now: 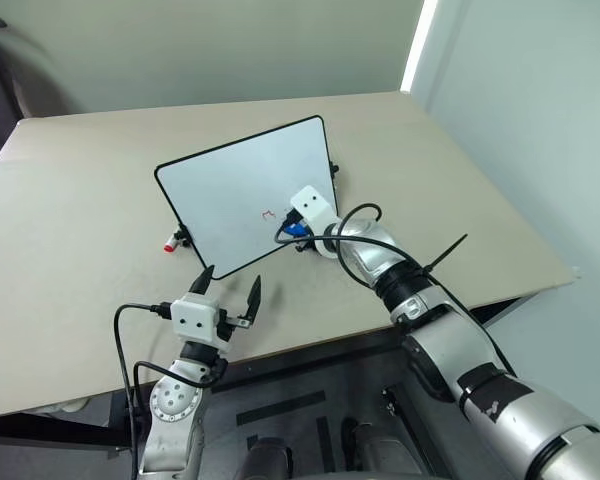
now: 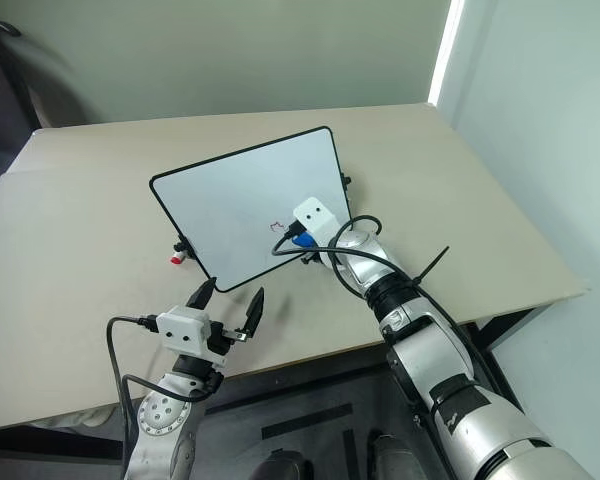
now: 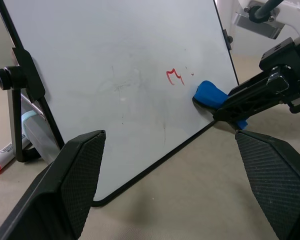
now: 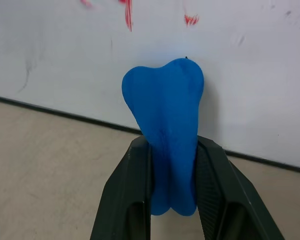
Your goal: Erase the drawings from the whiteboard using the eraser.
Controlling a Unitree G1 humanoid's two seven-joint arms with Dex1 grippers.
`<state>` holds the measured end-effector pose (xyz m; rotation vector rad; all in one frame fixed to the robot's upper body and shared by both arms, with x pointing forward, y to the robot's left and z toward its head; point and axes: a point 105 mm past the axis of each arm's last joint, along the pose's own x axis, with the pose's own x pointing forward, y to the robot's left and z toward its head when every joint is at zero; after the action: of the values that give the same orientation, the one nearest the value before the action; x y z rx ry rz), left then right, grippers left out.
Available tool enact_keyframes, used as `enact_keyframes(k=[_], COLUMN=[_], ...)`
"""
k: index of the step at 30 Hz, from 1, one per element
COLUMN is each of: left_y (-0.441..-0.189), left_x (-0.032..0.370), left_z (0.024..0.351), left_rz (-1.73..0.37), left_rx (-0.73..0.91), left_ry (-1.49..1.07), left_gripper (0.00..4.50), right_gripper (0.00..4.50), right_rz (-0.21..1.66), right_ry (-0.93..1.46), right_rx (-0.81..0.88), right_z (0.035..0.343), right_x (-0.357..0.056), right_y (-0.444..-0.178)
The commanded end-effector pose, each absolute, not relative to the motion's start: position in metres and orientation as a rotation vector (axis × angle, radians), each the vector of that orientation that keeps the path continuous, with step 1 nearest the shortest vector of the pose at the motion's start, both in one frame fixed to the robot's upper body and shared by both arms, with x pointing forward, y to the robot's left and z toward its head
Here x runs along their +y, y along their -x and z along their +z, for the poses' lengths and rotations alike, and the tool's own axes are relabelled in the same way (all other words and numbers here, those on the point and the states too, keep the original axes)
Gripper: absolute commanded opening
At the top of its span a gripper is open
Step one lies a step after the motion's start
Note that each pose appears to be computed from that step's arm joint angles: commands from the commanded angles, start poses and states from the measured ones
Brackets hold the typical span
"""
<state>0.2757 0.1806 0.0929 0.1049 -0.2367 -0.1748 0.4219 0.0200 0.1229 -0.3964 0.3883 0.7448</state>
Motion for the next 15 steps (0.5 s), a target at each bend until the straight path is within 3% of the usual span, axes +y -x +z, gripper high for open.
enact_keyframes(k=[1, 6, 15], left_y=[-0.275, -0.276, -0.275], left_x=[0.181, 0.181, 0.181], left_z=[0.108, 0.108, 0.108], left_rz=[-0.176, -0.177, -0.174], left_rx=[-0.292, -0.289, -0.289], left_ry=[-0.115, -0.116, -0.116], left_gripper=[4.50, 4.50, 4.50], right_gripper=[1.11, 1.11, 1.11], right_rz=[0.780, 0.791, 0.793], right_ry=[0.378, 0.371, 0.421], right_rx=[0.221, 0.195, 0.388], right_z=[0.176, 0.186, 0.132], right_x=[0.037, 0.040, 0.036], right_y=[-0.423, -0.420, -0.412])
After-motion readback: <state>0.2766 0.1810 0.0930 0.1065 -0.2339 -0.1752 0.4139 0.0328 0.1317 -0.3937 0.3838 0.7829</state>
